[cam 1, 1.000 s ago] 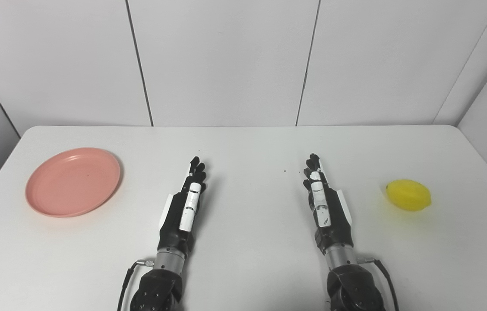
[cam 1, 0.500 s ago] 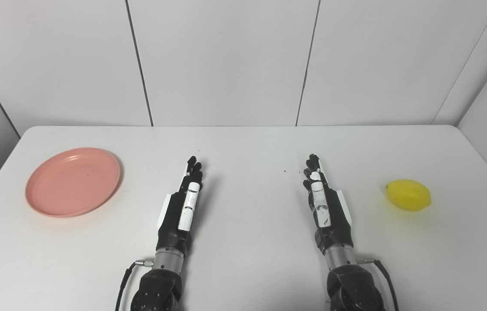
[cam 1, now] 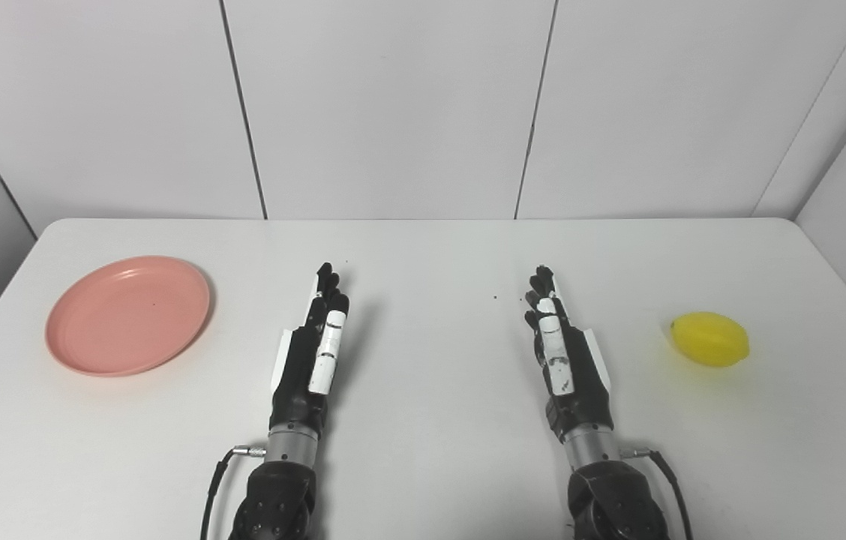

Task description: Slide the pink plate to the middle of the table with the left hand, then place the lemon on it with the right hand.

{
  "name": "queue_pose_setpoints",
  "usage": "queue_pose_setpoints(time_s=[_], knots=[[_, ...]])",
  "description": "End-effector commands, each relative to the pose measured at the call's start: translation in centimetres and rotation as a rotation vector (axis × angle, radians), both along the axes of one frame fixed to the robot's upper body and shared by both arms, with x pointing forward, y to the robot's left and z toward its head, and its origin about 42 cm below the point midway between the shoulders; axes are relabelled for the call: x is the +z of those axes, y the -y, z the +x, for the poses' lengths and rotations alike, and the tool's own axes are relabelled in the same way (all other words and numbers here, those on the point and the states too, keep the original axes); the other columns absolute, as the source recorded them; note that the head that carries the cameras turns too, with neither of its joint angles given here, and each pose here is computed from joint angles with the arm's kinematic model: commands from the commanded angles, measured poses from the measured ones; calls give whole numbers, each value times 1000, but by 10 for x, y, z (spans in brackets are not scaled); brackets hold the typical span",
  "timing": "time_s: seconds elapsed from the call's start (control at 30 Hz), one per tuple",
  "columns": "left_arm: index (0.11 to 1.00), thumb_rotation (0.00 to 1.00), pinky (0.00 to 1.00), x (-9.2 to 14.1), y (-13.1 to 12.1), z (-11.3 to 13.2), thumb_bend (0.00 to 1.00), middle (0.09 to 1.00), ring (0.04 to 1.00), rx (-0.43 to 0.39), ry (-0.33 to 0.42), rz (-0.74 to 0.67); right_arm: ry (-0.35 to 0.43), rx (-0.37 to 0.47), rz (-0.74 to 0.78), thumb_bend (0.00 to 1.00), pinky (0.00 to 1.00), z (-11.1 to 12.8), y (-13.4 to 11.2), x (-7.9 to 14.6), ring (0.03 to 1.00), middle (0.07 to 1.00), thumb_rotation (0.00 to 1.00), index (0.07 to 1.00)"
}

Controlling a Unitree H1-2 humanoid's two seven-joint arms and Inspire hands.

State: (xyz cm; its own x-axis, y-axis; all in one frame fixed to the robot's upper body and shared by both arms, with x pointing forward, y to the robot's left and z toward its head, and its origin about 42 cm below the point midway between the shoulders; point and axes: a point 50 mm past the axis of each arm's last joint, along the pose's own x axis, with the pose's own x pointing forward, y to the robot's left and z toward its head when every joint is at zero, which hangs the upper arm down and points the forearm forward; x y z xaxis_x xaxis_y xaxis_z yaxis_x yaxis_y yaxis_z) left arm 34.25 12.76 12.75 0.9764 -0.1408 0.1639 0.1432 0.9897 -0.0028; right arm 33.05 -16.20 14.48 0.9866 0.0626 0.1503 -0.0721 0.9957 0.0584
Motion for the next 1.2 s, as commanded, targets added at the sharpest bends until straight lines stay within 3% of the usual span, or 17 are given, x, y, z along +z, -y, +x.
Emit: queue_pose_setpoints(time_s=[0.0,0.27,0.5,0.63,0.87,1.17], knots=[[1000,1000,1000,0,-1,0,486,1000,1000,-22,25,-20,47,14,4,773,1000,2,-3,15,1000,1000,1000,1000],[1000,1000,996,1,0,1,457,1000,1000,-63,20,-63,48,11,13,769,1000,4,-4,15,1000,1000,1000,1000],[1000,1000,991,-1,-1,0,558,1000,1000,-81,7,-62,60,17,31,786,1000,7,-3,13,1000,1000,1000,984],[1000,1000,1000,-1,0,0,558,1000,1000,-82,8,-73,61,28,38,795,1000,8,-4,13,1000,1000,1000,982],[1000,1000,1000,-1,-1,-1,514,1000,1000,-75,46,-24,65,35,8,784,1000,7,-5,16,1000,1000,1000,1000],[1000,1000,1000,-1,-2,-4,531,1000,1000,-65,41,36,59,27,1,794,1000,2,-6,15,1000,1000,1000,1000]])
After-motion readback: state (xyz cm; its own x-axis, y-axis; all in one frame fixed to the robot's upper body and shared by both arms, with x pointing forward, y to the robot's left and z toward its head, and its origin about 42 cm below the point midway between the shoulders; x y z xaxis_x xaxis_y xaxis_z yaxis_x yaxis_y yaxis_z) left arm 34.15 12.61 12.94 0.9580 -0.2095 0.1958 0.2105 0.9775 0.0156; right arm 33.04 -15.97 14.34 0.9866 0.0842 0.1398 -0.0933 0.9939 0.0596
